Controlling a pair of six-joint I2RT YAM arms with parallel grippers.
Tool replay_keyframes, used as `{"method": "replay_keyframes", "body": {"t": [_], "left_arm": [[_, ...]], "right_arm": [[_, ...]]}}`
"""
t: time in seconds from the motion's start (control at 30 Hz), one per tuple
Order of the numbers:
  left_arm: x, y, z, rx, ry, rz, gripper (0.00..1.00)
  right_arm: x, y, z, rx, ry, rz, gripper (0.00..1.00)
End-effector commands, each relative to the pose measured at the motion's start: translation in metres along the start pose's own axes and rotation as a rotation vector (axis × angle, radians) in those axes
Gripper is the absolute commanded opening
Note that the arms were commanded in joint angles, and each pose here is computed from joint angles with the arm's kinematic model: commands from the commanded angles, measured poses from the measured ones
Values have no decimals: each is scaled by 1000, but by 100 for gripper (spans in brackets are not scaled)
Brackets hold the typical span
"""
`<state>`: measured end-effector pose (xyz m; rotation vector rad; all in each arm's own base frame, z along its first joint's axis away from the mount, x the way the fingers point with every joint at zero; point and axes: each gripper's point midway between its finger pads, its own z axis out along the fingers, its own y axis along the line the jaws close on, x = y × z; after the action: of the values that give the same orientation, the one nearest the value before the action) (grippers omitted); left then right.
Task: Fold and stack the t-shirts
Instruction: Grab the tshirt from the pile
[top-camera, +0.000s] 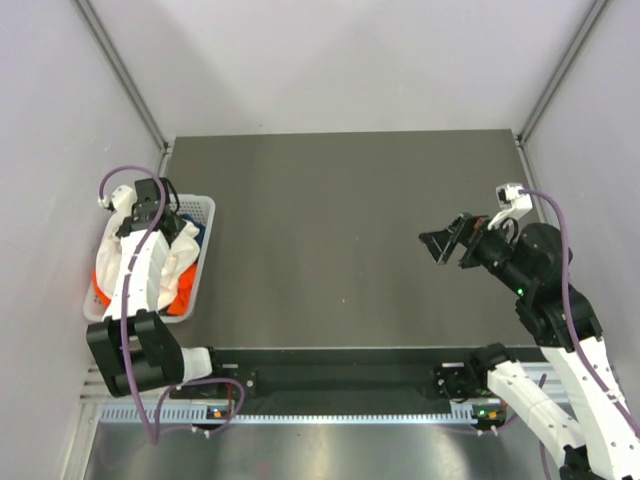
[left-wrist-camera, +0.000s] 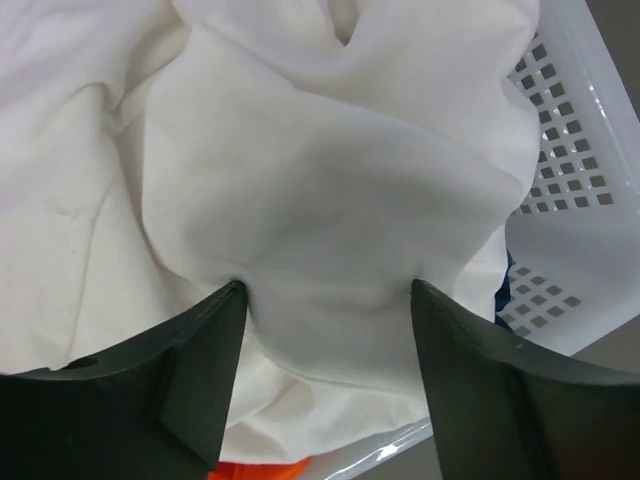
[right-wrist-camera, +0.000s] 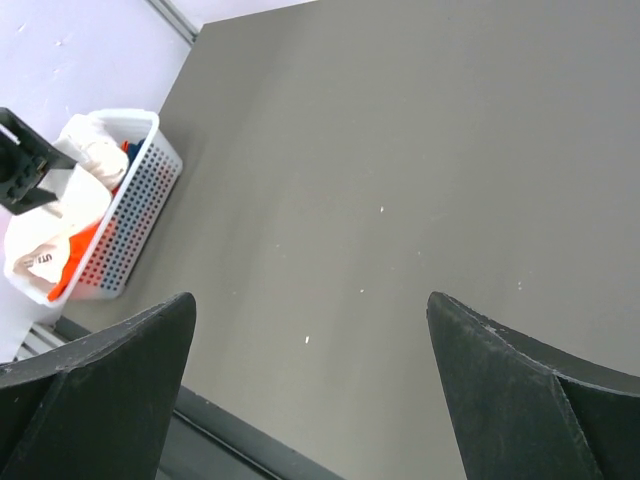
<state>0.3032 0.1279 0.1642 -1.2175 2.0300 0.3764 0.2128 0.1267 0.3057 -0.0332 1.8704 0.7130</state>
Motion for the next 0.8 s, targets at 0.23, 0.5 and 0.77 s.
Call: {"method": "replay_keyframes", "body": {"t": [0.23, 0.5, 0.77], "left_arm": [[-33, -59, -9, 253, -46, -55, 0], [-117, -99, -114, 528, -226, -125, 0], [-160, -187, -310, 1194, -284, -66, 0]], "right_arm": [[-15, 8, -8, -37, -73, -49, 100], [-18, 14, -14, -57, -87, -46, 100], [-21, 27, -14, -120, -85, -31, 100]]}}
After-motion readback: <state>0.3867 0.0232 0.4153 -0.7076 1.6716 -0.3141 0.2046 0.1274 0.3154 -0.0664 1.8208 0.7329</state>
